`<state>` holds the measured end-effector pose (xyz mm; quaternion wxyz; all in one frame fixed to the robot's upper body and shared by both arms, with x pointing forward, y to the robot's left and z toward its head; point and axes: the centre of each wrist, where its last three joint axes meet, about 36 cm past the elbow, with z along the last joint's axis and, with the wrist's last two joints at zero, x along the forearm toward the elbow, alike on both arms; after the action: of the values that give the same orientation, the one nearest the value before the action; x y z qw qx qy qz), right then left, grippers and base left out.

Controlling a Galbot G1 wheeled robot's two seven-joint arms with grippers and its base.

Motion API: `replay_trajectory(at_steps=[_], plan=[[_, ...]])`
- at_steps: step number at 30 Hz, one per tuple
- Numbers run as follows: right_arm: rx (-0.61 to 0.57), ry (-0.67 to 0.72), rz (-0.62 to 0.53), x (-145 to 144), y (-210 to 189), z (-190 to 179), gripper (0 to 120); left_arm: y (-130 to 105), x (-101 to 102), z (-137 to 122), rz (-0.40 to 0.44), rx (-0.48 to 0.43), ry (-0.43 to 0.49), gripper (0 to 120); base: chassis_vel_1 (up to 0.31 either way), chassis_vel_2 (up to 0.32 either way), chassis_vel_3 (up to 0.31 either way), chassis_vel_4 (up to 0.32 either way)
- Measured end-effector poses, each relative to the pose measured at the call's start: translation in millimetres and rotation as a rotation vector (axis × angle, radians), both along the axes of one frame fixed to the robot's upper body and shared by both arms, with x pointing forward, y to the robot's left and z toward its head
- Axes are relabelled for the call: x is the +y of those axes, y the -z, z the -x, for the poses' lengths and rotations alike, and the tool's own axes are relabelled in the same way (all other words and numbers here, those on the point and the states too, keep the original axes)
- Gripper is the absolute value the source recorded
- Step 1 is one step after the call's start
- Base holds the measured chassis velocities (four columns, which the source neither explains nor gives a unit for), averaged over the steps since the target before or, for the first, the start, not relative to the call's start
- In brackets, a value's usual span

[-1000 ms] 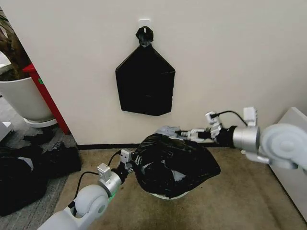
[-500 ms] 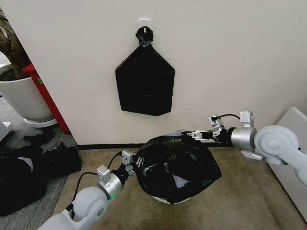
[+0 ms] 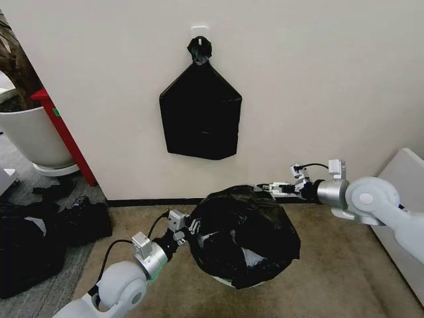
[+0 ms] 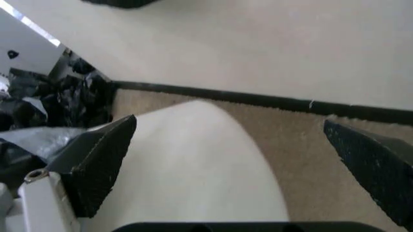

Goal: Place the garbage bag over the trash bin.

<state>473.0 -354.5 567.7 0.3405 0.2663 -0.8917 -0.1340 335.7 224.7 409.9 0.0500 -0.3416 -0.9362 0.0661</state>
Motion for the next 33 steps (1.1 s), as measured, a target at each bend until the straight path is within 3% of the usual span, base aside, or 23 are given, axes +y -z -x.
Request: replay_trajectory(at_steps=[8,17,33], plan=[[-0.044,-0.088,-0.03,10.7,-28.7,19.3,100,6.9,1.7,-1.4,-0.009,0.014,-0.011,0,0.0,0.0,0.0,0.0],[-0.018,-0.137,-0.038,42.2,-13.7,30.0,100,5.4,1.4,1.4,-0.032,-0.004,0.006,0,0.0,0.0,0.0,0.0],[0.033,-0.058,0.003,29.8,23.1,7.6,100,-2.0,-1.5,11.3,-0.019,-0.019,0.046,0,0.0,0.0,0.0,0.0]])
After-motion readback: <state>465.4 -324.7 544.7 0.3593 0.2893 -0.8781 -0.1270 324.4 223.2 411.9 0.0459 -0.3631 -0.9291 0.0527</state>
